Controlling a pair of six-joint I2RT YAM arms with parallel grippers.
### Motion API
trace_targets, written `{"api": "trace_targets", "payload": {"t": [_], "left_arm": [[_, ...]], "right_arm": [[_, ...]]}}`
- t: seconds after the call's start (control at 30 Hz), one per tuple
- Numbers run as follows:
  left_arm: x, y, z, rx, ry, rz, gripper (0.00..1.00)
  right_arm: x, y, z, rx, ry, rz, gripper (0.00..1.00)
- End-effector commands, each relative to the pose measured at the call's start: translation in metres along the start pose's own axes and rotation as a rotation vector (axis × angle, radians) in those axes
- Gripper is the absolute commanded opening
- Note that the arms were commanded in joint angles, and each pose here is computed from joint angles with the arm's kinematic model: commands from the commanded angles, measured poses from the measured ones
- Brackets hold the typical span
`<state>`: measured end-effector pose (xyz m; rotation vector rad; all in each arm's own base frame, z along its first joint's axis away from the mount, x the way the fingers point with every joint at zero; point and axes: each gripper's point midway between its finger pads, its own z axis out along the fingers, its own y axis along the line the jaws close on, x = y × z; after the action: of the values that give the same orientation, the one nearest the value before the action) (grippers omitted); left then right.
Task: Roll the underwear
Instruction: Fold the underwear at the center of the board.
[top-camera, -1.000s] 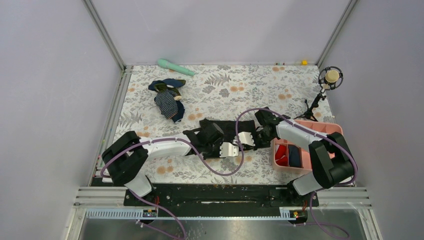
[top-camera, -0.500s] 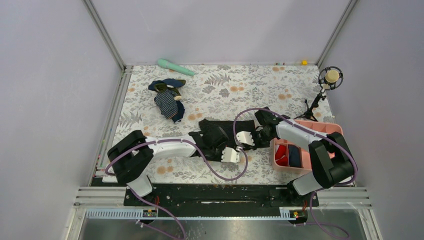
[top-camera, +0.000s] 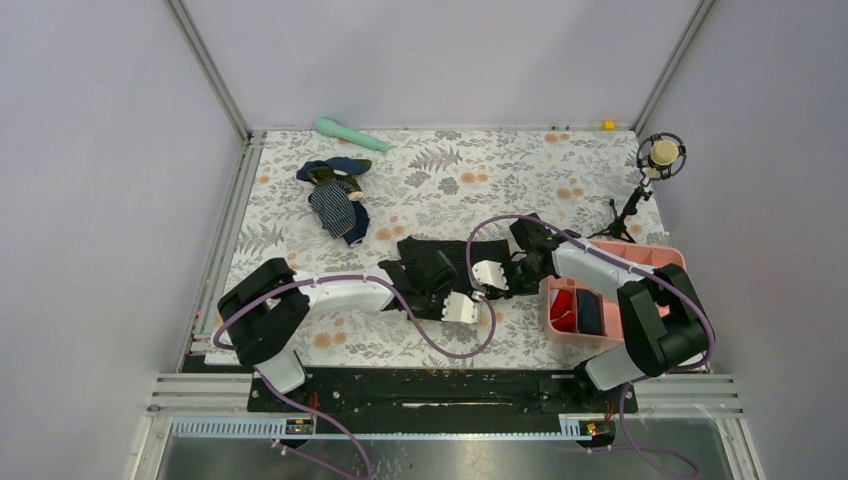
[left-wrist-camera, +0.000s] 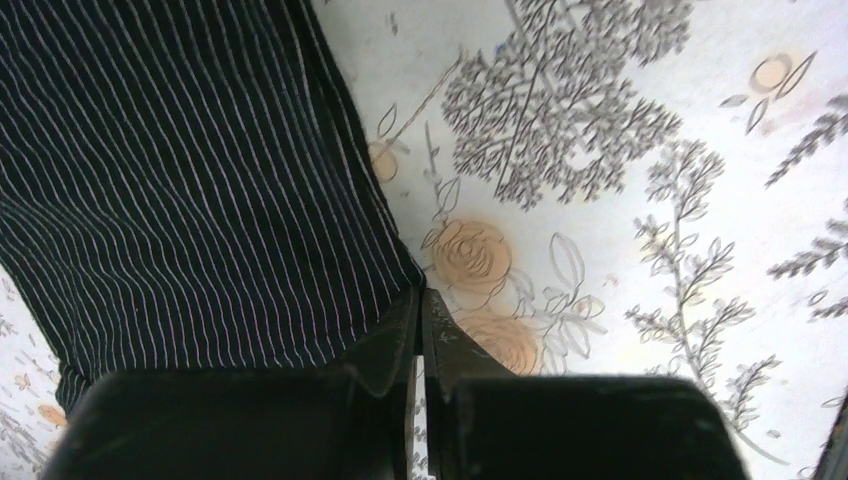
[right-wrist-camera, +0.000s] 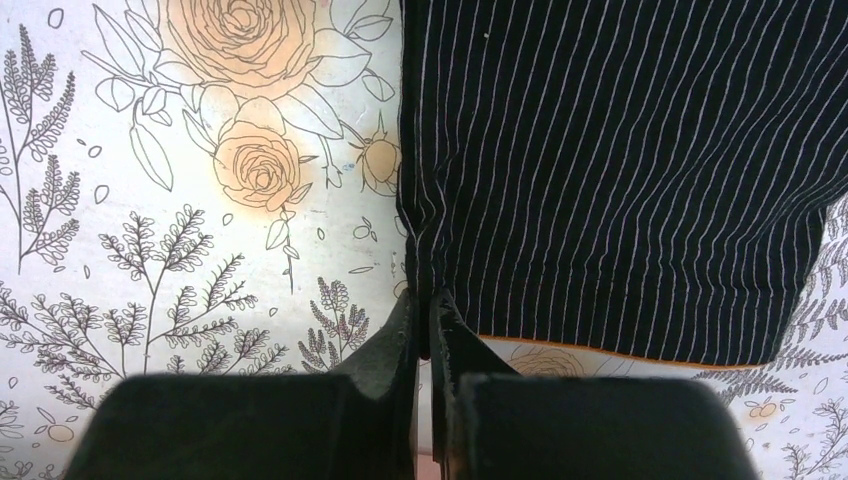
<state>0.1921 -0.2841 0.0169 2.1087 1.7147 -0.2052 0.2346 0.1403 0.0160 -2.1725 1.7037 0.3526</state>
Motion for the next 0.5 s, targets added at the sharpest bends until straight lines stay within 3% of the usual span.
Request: {"api": "trace_targets", "payload": {"t": [0.0, 0.2, 0.47], "left_arm": [[0.013, 0.013, -0.018, -0.023, 0.003, -0.012, 0.00], [-0.008, 0.042, -0.048, -0.087, -0.117, -0.015, 0.00], [-0.010, 0.033, -0.060, 0.065, -0.165, 0.093, 0.00]], "right_arm": [[-0.014, -0.005, -0.011, 0.021, -0.043, 0.024, 0.00], [-0.039, -0.004, -0.033, 0.007, -0.121, 0.090, 0.00], [-0.043, 0.001, -0.047, -0.026, -0.104, 0.137, 0.00]]}}
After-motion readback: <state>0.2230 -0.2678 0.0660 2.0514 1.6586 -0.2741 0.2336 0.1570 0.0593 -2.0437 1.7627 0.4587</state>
